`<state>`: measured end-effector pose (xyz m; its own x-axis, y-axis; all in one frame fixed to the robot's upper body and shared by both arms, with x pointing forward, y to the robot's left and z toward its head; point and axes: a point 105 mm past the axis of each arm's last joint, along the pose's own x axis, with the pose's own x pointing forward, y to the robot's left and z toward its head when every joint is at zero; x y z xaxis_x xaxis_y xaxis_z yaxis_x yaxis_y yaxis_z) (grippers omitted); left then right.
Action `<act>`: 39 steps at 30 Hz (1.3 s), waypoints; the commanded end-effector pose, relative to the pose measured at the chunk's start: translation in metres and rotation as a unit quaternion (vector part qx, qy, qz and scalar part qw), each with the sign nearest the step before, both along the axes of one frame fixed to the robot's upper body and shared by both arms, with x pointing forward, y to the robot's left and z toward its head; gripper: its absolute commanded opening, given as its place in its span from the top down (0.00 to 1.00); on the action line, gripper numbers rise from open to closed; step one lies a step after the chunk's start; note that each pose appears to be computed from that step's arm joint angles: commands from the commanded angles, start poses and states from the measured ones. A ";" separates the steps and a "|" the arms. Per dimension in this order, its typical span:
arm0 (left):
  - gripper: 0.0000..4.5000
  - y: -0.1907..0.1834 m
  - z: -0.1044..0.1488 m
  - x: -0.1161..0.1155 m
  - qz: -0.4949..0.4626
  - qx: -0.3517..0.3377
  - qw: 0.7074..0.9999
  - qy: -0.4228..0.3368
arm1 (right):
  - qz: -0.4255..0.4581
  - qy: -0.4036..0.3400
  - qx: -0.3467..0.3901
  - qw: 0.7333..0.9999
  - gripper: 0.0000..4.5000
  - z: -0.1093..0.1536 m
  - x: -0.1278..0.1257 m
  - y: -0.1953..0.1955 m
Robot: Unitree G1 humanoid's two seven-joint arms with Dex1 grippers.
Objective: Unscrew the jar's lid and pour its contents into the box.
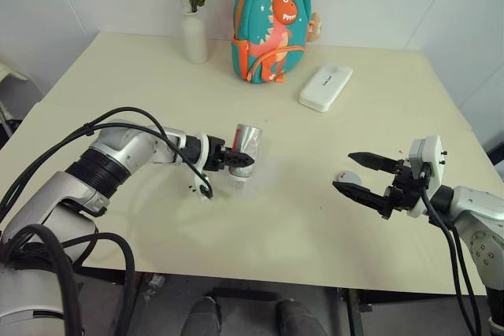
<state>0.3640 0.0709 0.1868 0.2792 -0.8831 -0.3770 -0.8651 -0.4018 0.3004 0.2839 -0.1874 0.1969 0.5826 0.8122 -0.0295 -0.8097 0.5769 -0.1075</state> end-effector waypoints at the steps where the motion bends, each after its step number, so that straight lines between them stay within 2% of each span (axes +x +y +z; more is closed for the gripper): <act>1: 0.51 -0.019 0.035 -0.006 -0.063 -0.047 0.994 -0.080 | 0.011 -0.010 -0.001 1.000 0.01 0.007 -0.001 0.003; 6: 0.51 -0.020 0.041 -0.004 -0.067 -0.055 0.992 -0.086 | 0.011 -0.010 0.000 1.000 0.01 0.007 0.002 0.004; 9: 0.51 -0.021 0.066 -0.003 -0.067 -0.083 0.987 -0.123 | 0.011 -0.010 0.000 1.000 0.01 0.007 0.002 0.003; 12: 0.51 -0.024 0.080 -0.008 -0.085 -0.098 0.979 -0.155 | 0.010 -0.011 -0.001 1.000 0.01 0.006 0.003 0.003; 18: 0.51 -0.020 0.089 -0.020 -0.119 -0.110 0.968 -0.191 | 0.010 -0.015 0.002 1.000 0.01 0.007 0.004 0.003; 25: 0.51 -0.014 0.087 -0.026 -0.127 -0.102 0.965 -0.205 | 0.013 -0.016 0.003 1.000 0.01 0.007 0.006 0.005; 29: 0.51 -0.009 0.073 -0.034 -0.135 -0.085 0.969 -0.188 | 0.016 -0.018 0.003 1.000 0.01 0.008 0.009 0.005; 34: 0.51 0.000 0.067 -0.029 -0.105 -0.076 0.975 -0.182 | 0.023 -0.018 0.002 1.000 0.01 0.007 0.009 0.007; 39: 0.51 0.009 0.073 -0.018 -0.067 -0.088 0.974 -0.196 | 0.027 -0.020 0.002 0.999 0.01 0.007 0.011 0.008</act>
<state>0.3422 0.0744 0.2390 0.2172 -0.9613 -0.1696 -0.9735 -0.2261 0.0348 0.2975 -0.1801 0.1944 0.5499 0.8345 -0.0357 -0.8328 0.5445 -0.1000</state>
